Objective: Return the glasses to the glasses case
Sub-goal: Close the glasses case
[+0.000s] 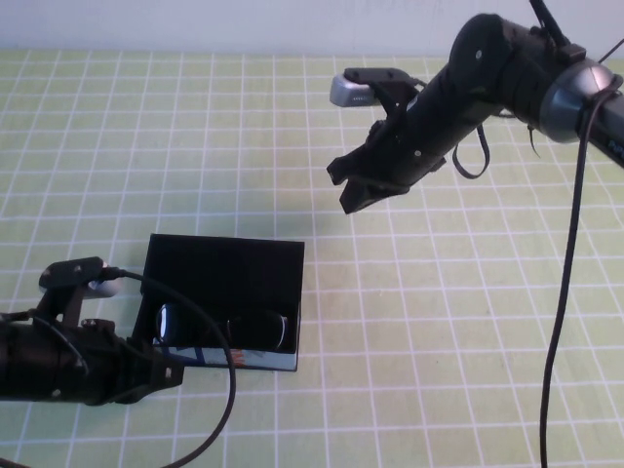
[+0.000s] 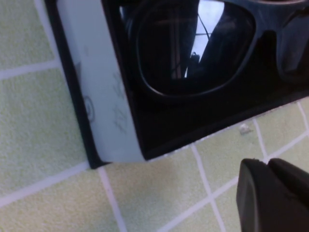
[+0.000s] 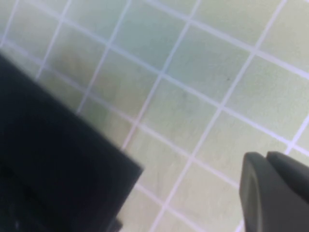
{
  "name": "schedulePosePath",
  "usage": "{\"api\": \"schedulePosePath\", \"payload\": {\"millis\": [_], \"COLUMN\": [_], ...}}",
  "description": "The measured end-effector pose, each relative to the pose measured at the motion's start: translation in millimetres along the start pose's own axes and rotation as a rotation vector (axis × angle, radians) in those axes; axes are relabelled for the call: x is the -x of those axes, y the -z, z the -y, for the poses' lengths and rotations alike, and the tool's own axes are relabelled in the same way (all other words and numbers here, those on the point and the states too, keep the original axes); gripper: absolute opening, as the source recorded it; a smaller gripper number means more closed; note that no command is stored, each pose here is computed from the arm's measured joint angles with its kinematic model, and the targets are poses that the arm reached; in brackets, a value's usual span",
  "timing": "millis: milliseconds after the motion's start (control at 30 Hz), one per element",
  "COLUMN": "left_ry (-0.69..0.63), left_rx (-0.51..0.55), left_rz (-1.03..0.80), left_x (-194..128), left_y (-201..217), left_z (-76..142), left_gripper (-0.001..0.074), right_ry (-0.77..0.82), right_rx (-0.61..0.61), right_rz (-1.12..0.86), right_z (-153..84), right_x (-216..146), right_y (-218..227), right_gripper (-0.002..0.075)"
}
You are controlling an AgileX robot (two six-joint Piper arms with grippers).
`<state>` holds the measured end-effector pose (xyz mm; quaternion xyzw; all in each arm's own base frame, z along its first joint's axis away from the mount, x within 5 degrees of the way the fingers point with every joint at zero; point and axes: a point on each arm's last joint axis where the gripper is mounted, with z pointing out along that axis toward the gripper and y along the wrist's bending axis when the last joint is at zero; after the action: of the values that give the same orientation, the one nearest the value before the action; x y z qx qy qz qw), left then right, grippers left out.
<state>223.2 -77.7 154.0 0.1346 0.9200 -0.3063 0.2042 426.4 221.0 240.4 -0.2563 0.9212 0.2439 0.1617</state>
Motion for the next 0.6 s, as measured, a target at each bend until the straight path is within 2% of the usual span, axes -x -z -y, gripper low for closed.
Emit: {"api": "schedulePosePath", "payload": {"millis": [200, 600], "left_ry": [-0.004, -0.001], "left_rx": [0.015, 0.019], "left_rz": [0.004, -0.002], "left_x": [0.5, 0.3], "left_y": [-0.6, -2.5], "left_z": [-1.8, -3.6], "left_gripper": [-0.0002, -0.0002], "right_ry": [-0.090, -0.129], "right_rx": [0.059, 0.171], "right_rz": [-0.039, -0.052], "right_z": [19.1, 22.8], "right_x": [-6.8, -12.1], "right_y": [-35.0, -63.5], "right_gripper": [-0.0011, -0.0011]}}
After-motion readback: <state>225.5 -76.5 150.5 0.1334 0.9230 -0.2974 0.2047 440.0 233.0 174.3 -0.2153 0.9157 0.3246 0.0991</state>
